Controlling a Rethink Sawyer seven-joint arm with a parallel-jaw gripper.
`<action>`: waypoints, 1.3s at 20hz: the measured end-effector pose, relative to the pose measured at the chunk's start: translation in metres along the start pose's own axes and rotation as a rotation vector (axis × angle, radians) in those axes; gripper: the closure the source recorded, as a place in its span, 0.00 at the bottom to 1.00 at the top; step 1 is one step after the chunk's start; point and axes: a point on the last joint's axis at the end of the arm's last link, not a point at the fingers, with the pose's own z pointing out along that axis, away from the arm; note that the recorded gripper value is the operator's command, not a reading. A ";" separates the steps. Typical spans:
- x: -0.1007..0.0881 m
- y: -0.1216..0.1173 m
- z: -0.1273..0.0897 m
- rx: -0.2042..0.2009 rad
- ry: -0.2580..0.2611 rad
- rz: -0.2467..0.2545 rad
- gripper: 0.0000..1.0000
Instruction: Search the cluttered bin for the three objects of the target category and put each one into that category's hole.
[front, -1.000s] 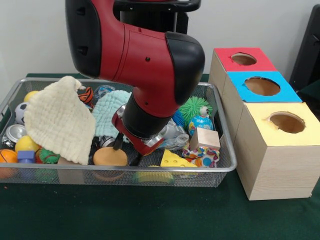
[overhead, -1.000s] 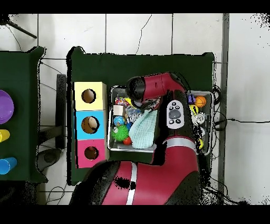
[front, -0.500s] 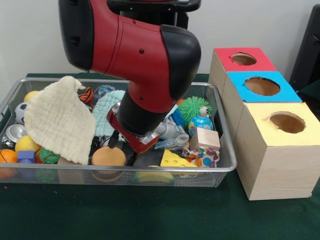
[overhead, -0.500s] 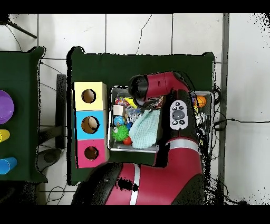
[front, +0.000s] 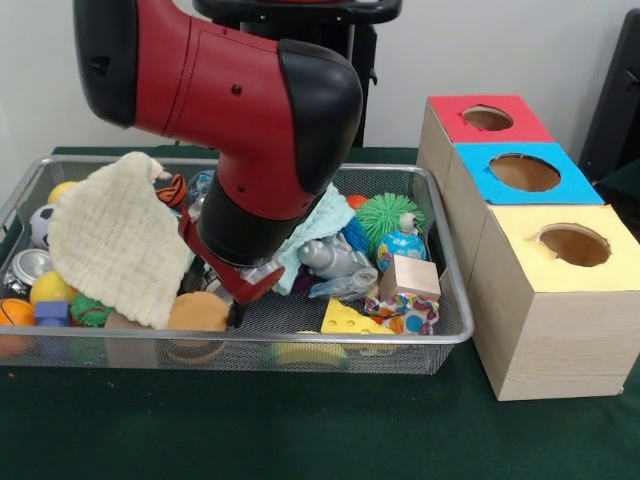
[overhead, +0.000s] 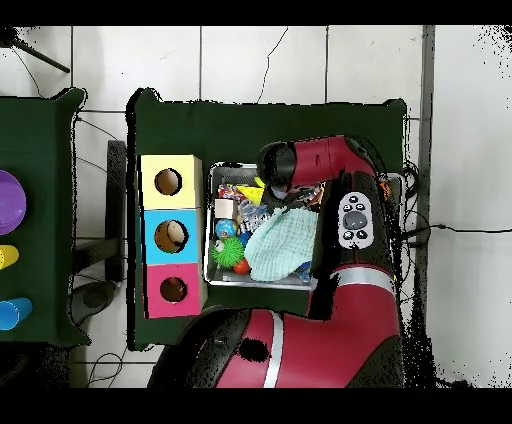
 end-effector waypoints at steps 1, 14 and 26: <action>-0.001 0.000 0.000 -0.001 -0.003 0.000 0.00; 0.001 0.005 -0.002 -0.012 -0.011 -0.008 1.00; 0.002 0.002 -0.011 -0.013 -0.014 -0.009 1.00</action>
